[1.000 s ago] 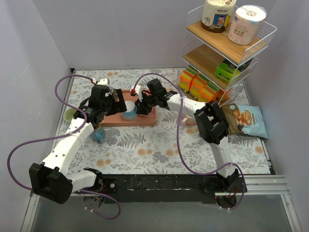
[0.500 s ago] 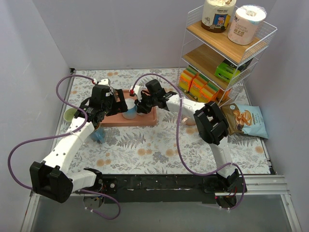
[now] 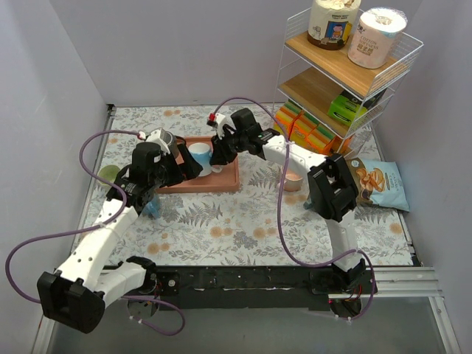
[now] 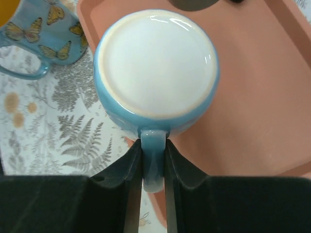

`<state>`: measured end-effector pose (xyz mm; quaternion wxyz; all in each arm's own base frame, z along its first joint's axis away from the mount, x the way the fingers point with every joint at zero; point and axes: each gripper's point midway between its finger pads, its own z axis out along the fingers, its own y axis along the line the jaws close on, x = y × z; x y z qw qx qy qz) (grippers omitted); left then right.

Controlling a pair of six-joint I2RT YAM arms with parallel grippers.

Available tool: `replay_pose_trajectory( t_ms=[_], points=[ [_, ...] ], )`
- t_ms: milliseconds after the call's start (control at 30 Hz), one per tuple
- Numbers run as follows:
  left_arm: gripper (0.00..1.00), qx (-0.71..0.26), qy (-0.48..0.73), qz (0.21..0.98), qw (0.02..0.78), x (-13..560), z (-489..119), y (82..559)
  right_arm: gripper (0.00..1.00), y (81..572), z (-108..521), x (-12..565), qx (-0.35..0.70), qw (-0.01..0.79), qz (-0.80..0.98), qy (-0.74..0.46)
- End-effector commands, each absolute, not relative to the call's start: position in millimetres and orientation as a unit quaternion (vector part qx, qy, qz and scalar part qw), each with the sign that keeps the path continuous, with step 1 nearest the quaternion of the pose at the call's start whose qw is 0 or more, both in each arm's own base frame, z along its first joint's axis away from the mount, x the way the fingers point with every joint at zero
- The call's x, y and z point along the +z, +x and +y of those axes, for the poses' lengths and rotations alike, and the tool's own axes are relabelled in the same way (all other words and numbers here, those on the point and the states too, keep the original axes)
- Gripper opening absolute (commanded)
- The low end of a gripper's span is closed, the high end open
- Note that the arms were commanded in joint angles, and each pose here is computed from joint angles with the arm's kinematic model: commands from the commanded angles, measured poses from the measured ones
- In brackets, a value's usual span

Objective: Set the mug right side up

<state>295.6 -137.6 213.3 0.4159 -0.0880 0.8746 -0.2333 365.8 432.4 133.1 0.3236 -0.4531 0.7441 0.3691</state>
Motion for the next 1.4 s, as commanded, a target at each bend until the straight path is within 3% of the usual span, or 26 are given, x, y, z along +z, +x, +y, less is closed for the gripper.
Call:
replay_pose_trajectory(
  t_ms=[0,400,500,833,933,1367],
  points=[
    [0.98,-0.331,-0.088,0.834,0.432,241,-161,285,0.01,345,437,232,0.481,0.363,0.694,-0.393],
    [0.98,-0.439,-0.064,0.768,0.462,282,-185,275,0.01,310,433,329,0.709,0.259,0.632,-0.178],
    [0.93,-0.446,-0.071,0.756,0.474,290,-185,277,0.01,308,429,348,0.744,0.228,0.617,-0.120],
    [0.67,-0.491,-0.192,0.691,0.494,320,-170,287,0.01,306,413,400,0.793,0.233,0.560,-0.049],
    [0.65,-0.530,-0.196,0.640,0.521,350,-168,286,0.01,307,413,412,0.795,0.241,0.555,-0.043],
    [0.56,-0.568,-0.188,0.622,0.505,375,-186,310,0.01,298,411,442,0.833,0.209,0.512,-0.002]
  ],
)
